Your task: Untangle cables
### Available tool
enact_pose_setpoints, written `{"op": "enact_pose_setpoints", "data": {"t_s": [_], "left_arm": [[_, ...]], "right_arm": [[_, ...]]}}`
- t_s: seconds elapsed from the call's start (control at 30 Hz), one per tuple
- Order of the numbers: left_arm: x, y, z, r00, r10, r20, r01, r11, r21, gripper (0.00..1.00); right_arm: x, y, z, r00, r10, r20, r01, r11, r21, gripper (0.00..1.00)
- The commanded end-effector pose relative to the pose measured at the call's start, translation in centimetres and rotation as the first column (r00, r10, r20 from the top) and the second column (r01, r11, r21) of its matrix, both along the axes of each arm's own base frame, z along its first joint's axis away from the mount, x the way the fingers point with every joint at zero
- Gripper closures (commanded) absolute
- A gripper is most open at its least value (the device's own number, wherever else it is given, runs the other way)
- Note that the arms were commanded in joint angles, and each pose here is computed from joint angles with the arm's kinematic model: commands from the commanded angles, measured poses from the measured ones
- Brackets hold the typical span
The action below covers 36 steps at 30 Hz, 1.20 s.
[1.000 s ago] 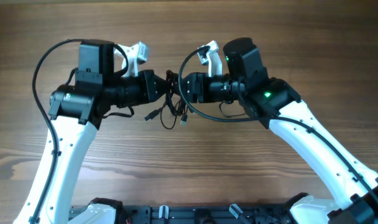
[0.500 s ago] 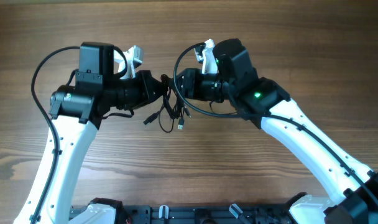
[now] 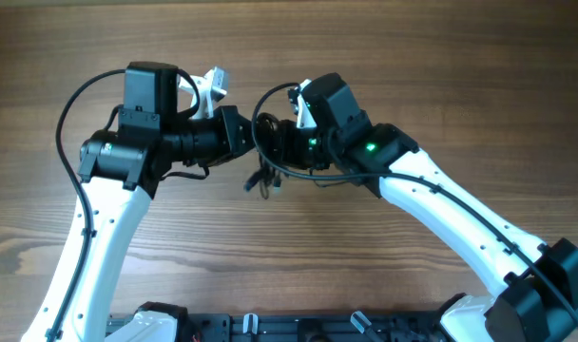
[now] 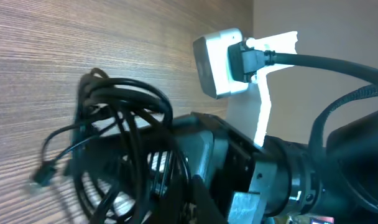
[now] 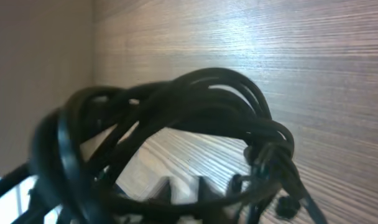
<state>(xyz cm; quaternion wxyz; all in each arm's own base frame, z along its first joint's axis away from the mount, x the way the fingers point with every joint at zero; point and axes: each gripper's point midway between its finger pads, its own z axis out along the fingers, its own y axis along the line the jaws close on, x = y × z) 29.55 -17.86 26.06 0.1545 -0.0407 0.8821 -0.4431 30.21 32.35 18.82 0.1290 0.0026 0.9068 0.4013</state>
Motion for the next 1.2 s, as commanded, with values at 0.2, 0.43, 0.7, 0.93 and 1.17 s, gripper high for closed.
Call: {"op": "enact_pose_setpoints", "data": {"t_s": [0.2,0.43,0.7,0.93,1.17], "left_arm": [[1.4,6.5,-4.3,0.974,0.226,0.032,-0.220,0.892,0.396,0.96],[2.3,11.0,-5.6,0.934,0.340,0.114,-0.339,0.733,0.590,0.96],[2.5,10.7,-5.5,0.971,0.172,0.164,-0.237,0.736,0.635,0.96],[1.9,7.9,-5.0,0.985,-0.020,0.172,-0.083,0.816,0.572,0.74],[-0.1,1.8,-2.2,0.934,-0.263,0.241,0.183,0.933,0.309,0.28]], "right_arm": [[0.7,-5.1,10.0,0.977,-0.003,0.211,-0.035,0.984,0.175,0.96],[-3.8,-8.4,17.7,0.967,0.030,0.254,-0.126,0.920,0.371,0.96],[1.3,-15.8,9.7,0.932,-0.310,0.187,0.314,0.949,0.007,0.96],[-0.9,-14.3,7.7,0.972,-0.185,0.142,0.196,0.979,-0.063,0.96],[-2.9,-11.9,8.5,0.992,-0.070,0.103,0.069,0.997,0.022,0.96]]}}
